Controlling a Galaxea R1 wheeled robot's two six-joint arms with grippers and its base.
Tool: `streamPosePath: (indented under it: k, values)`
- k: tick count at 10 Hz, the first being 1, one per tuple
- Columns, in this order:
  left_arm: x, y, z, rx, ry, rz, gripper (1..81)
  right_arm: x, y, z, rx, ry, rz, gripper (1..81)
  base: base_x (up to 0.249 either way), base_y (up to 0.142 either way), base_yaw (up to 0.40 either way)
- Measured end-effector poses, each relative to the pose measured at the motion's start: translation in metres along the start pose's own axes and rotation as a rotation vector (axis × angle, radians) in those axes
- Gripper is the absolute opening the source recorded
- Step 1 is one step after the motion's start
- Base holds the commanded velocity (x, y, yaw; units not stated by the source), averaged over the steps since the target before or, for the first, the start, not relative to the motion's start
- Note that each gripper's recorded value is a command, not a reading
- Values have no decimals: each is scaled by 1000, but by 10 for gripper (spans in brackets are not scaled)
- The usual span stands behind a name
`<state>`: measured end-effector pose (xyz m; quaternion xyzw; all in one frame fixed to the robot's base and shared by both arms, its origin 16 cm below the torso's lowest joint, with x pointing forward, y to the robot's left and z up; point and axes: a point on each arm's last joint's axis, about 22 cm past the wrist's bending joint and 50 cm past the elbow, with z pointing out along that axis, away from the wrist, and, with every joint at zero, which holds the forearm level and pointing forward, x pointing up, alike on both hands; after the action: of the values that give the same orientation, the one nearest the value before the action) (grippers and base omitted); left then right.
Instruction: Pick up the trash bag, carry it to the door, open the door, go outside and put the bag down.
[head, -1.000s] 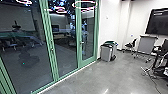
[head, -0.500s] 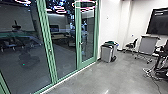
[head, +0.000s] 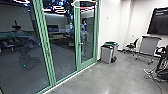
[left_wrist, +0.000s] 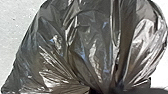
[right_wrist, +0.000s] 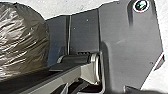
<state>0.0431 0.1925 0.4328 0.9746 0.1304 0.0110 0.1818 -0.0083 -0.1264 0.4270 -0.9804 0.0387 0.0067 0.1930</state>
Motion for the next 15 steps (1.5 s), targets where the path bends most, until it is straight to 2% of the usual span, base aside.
streamPosePath:
  k: [2, 9, 15]
  values:
    - [1, 7, 2, -9, 1, 1, 10, 4, 6, -2, -9, 5, -1, 811, 151, -65, 0]
    - [-2, 5, 2, -7, -3, 1, 10, -1, 6, -1, -7, 0, 0, 811, 155, -67, 0]
    - [0, 6, 1, -8, -1, 2, 10, 1, 3, -1, -5, 2, 0, 811, 156, 0, 0]
